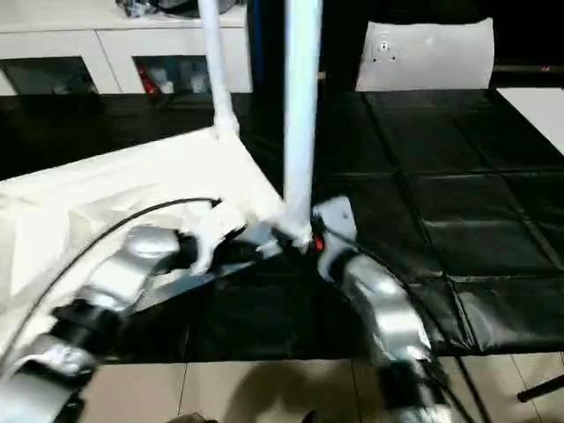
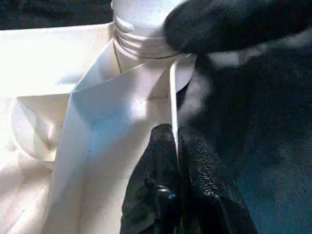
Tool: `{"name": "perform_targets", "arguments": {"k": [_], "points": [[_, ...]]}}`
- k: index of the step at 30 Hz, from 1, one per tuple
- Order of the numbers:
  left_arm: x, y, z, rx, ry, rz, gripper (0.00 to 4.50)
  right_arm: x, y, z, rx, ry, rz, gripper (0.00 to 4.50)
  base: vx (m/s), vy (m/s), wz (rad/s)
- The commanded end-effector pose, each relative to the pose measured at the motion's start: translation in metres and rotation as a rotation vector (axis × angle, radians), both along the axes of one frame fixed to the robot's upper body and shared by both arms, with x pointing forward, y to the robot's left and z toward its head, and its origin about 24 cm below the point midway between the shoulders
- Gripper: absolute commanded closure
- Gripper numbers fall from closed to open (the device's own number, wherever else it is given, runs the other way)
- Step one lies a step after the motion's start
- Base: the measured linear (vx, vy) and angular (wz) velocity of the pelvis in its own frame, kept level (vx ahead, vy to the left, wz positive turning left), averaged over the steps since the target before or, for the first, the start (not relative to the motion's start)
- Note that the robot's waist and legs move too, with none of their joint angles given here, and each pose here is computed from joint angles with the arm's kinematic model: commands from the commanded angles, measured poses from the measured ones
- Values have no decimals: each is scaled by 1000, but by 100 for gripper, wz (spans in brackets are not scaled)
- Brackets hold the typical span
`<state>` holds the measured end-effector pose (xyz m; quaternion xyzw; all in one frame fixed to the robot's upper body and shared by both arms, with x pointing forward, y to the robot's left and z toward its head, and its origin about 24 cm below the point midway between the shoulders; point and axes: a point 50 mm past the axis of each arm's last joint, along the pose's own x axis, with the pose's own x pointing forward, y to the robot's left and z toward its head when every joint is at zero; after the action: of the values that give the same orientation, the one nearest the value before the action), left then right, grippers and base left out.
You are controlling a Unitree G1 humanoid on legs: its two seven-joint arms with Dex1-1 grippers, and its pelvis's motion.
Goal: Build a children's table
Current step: Rotate leg to tighten
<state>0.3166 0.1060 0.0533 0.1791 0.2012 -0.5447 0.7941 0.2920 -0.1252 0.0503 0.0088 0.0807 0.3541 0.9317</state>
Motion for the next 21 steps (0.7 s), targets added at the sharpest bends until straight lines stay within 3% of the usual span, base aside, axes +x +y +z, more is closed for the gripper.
{"name": "perform_targets", "arguments": {"k": [1,8,16,17,21], "points": [[-4,2,6,-10,-4,-103,450,-5,0,7,-2,-37,109,9,0,0,0],[-11,20,7,49,33,-313,450,-18,-14,11,-40,22,383,9,0,0,0],[-15,25,9,105,73,-494,450,-22,-25,16,-85,75,611,9,0,0,0],[-16,26,9,109,75,-509,450,-22,-25,16,-88,77,624,35,0,0,0],[-19,25,9,130,84,-566,450,-22,-25,18,-91,91,677,69,0,0,0]]}}
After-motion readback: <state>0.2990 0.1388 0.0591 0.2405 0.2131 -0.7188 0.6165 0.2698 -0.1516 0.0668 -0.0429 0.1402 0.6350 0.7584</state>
